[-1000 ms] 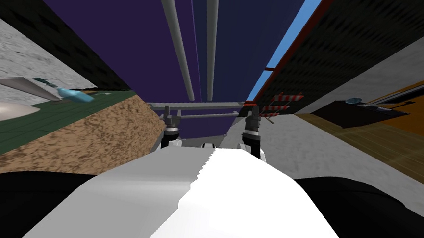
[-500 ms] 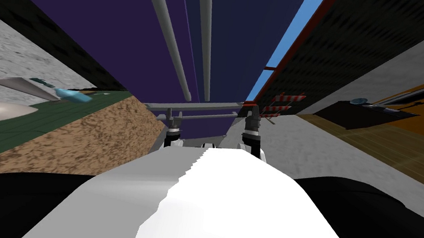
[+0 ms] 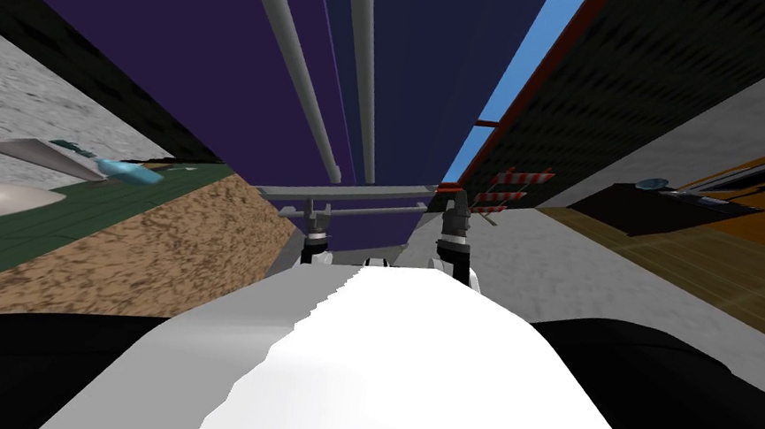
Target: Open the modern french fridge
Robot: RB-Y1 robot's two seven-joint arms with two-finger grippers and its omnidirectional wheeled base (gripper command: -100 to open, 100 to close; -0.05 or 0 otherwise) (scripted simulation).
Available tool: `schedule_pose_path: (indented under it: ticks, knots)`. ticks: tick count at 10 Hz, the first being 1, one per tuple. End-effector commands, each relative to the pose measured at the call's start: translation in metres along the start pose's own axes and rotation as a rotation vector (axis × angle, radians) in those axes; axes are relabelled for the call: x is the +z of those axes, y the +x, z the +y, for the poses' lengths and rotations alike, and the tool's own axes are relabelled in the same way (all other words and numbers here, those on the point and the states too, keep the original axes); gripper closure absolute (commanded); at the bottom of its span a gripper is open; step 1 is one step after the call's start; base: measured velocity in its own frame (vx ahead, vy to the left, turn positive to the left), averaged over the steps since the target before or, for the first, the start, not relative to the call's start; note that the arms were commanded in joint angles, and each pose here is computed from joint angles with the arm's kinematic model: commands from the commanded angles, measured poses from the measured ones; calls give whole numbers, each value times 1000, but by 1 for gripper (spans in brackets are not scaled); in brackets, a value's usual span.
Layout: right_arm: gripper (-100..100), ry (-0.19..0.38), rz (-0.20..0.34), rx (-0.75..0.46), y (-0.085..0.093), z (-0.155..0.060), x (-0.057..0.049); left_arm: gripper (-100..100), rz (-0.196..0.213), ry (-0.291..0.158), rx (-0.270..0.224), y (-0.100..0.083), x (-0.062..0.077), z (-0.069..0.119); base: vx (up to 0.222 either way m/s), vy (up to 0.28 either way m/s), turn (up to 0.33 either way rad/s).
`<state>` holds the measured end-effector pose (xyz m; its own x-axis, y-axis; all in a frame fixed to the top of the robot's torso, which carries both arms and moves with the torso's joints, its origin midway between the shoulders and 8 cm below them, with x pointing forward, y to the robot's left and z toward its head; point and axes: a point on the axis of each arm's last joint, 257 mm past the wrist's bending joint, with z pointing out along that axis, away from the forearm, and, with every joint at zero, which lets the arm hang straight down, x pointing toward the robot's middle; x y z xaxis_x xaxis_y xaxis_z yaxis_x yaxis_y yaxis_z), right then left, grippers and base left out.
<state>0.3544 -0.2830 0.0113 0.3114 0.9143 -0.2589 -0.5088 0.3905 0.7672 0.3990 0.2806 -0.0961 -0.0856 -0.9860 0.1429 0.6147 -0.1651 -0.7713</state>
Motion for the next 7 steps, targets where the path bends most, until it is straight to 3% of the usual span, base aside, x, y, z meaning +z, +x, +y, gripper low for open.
schedule_pose_path:
  ticks: [1, 7]
  knots:
    - [0, 0, 0, 0, 0, 0, 0, -100, -5, 1, -10, -4, -4, 11, 28, -45, 25]
    - [0, 0, 0, 0, 0, 0, 0, -100, -23, -11, -29, -11, -17, 37, 26, -46, 18]
